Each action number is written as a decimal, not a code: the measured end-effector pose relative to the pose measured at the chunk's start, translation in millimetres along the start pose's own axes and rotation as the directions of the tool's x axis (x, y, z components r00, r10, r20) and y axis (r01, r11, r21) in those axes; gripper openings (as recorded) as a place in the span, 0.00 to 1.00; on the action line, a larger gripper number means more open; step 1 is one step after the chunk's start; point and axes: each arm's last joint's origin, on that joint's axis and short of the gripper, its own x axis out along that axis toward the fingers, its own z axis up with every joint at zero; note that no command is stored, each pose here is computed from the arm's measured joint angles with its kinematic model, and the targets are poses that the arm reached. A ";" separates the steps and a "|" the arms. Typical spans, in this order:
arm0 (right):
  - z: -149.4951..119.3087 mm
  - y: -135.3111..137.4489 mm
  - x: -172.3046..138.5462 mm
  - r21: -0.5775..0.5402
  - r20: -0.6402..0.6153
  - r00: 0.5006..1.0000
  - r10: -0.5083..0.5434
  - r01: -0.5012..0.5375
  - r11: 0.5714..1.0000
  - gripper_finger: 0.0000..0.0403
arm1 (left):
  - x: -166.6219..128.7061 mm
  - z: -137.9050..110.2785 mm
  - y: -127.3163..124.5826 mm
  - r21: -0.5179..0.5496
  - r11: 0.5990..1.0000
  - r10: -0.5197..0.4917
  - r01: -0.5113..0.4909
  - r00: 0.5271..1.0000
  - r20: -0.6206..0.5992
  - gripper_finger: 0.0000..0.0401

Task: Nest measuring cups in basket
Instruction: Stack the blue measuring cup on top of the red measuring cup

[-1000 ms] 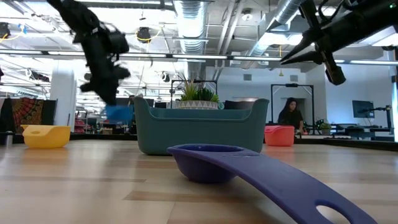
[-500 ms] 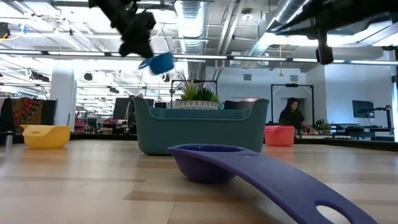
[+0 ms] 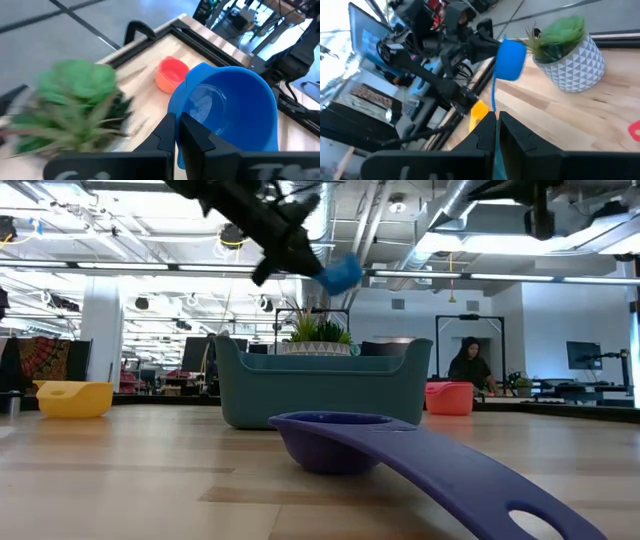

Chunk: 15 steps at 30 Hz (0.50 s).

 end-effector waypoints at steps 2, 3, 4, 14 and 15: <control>2.8 1.6 -4.6 -0.011 -0.018 1.000 -0.016 0.016 1.000 0.12 | 15.7 -1.6 -7.3 -0.011 1.000 0.005 -0.005 1.000 -0.020 0.00; 2.8 1.4 -5.8 -0.016 -0.033 0.999 -0.025 0.024 1.000 0.12 | 23.5 -1.9 -11.0 -0.008 1.000 0.004 -0.005 0.999 -0.032 0.00; 2.6 1.4 -6.3 -0.022 -0.047 0.999 -0.024 0.023 0.999 0.12 | 31.2 -1.9 -14.4 -0.003 1.000 0.004 -0.004 0.999 -0.046 0.00; 0.2 0.6 -7.0 -0.057 -0.063 0.997 -0.041 0.037 0.998 0.12 | 109.7 22.9 -33.7 0.144 0.989 -0.003 0.023 0.990 -0.140 0.00; 0.7 0.2 -6.8 -0.062 -0.047 0.997 -0.053 0.050 0.997 0.12 | 118.6 26.8 -32.1 0.155 0.987 -0.012 0.035 0.989 -0.145 0.00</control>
